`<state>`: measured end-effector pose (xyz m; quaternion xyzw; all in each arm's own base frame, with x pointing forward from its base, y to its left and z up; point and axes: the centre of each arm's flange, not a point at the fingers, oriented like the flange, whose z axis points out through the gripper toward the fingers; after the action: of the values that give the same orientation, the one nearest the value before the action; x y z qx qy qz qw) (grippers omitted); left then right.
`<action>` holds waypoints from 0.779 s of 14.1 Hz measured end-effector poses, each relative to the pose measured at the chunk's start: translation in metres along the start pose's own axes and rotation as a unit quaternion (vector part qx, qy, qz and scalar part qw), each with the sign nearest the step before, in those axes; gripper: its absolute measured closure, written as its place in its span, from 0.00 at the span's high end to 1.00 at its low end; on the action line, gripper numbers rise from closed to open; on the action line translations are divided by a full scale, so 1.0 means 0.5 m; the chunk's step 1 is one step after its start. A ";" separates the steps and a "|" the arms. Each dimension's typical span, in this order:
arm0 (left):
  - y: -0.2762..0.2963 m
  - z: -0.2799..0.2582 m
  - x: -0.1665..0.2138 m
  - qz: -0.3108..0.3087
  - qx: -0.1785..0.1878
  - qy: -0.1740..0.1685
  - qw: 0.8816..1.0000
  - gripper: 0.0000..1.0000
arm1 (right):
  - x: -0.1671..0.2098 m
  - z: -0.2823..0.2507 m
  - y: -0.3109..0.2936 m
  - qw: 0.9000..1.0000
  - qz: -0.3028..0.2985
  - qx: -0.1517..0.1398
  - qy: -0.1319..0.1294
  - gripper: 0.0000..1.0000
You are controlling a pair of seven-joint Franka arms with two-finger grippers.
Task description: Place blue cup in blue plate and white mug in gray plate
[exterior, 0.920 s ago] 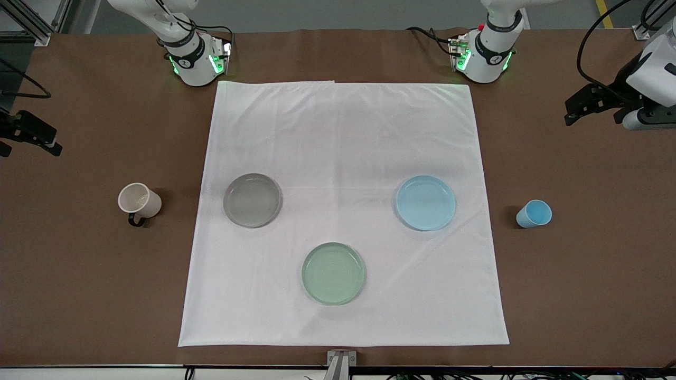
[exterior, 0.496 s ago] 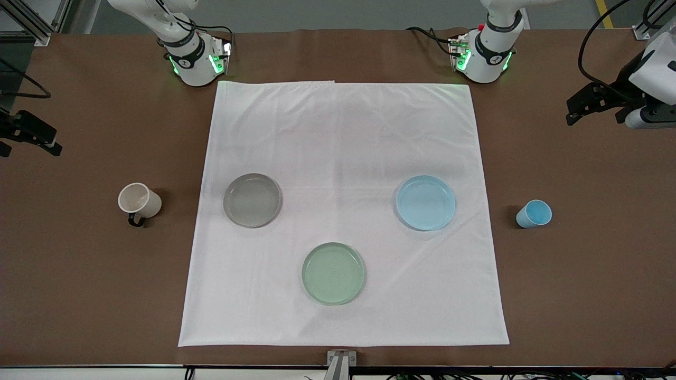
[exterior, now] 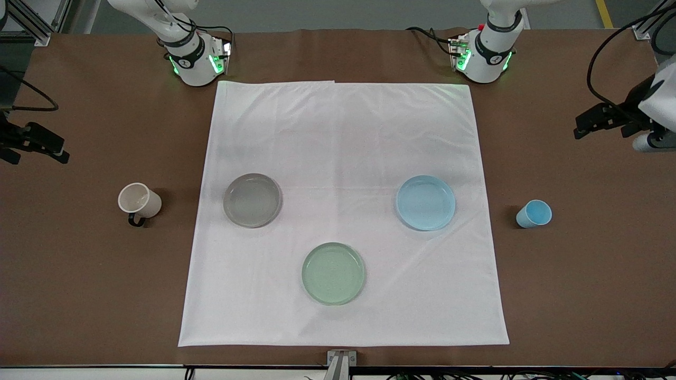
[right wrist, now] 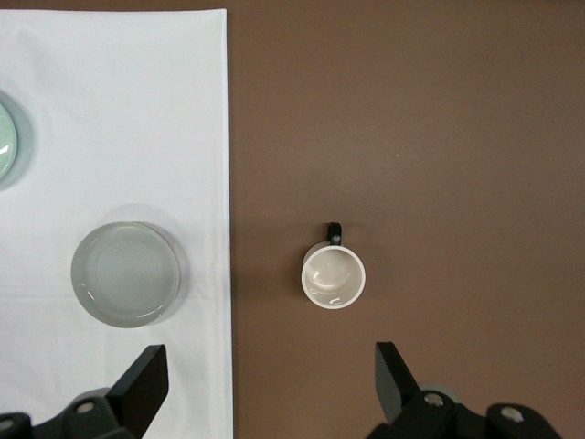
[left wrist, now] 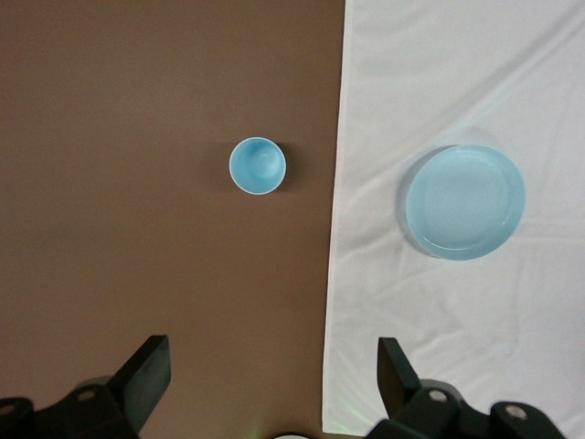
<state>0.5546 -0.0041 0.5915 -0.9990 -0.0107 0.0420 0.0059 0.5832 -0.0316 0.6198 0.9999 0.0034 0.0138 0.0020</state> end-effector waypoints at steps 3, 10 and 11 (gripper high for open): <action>-0.045 0.104 0.051 -0.014 0.000 -0.015 1.000 1.00 | 0.020 0.043 0.006 1.000 0.002 -0.003 -0.015 1.00; -0.102 0.372 0.105 -0.025 0.012 0.016 0.999 1.00 | 0.124 0.379 0.089 0.998 0.025 -0.009 -0.065 1.00; -0.113 0.407 0.111 -0.025 0.017 0.017 0.999 1.00 | 0.136 0.442 0.096 0.998 0.024 -0.009 -0.066 1.00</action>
<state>0.5917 0.0560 0.3848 -0.9988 -0.0350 0.0245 0.0236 0.6574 -0.0800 0.4008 0.9984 -0.0207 -0.0516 0.0113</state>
